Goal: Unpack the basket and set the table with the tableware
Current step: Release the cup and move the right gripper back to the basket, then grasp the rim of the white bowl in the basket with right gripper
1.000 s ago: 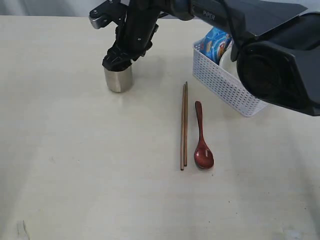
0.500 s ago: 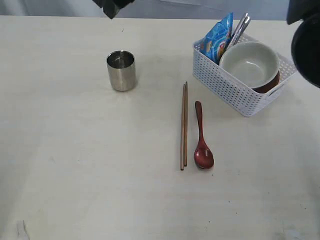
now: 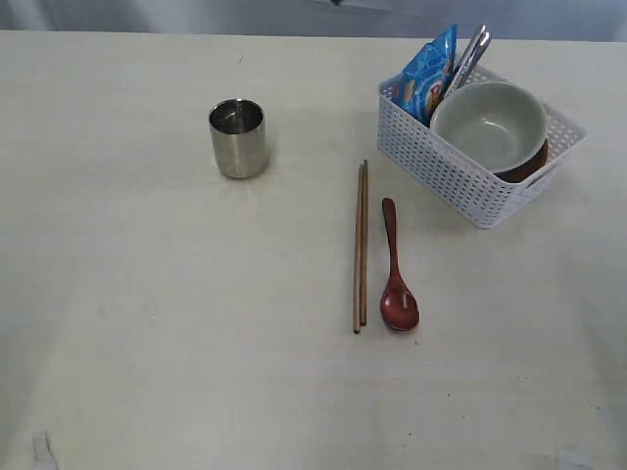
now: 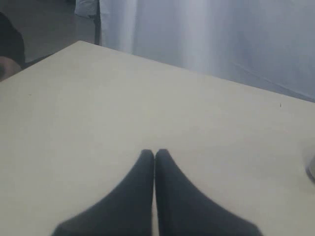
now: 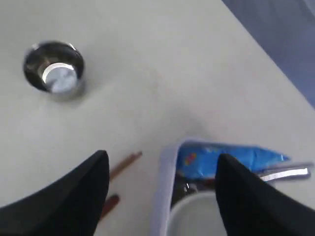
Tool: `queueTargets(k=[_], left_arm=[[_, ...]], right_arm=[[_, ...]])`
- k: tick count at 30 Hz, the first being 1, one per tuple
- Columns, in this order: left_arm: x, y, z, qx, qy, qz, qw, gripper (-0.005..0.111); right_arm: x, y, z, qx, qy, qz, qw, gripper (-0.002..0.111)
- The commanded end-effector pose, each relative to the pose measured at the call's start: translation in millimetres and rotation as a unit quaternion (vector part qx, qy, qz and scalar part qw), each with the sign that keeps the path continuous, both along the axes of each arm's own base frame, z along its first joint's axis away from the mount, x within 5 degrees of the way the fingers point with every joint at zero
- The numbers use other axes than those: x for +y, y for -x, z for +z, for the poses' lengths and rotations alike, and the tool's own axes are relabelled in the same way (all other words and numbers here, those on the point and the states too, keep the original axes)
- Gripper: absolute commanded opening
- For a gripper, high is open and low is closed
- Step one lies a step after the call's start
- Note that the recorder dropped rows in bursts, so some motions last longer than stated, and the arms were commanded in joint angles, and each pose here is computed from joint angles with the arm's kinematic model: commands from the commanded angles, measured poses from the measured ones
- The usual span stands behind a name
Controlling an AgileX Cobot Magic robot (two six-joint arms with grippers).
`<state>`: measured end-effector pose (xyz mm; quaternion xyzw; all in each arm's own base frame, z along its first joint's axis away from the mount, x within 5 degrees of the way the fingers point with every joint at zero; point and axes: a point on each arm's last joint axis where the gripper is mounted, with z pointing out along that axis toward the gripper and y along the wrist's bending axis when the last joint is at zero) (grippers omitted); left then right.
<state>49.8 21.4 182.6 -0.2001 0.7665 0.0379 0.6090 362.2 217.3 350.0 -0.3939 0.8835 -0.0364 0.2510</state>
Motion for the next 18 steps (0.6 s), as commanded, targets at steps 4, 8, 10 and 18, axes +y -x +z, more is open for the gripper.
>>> queueTargets(k=[4, 8, 10, 18], left_arm=[[0, 0, 0, -0.002, -0.003, -0.004, 1.0, 0.0], [0, 0, 0, -0.002, -0.003, -0.004, 1.0, 0.0], [0, 0, 0, -0.002, -0.003, -0.004, 1.0, 0.0], [0, 0, 0, -0.002, -0.003, -0.004, 1.0, 0.0]], right_arm=[[-130, -25, -35, 0.013, -0.011, -0.198, 0.98, 0.06], [-183, -36, -66, 0.048, -0.056, -0.291, 0.954, 0.06], [-198, -39, -81, 0.073, -0.068, -0.316, 0.944, 0.06], [-204, -43, -134, 0.13, -0.076, -0.322, 0.935, 0.06]])
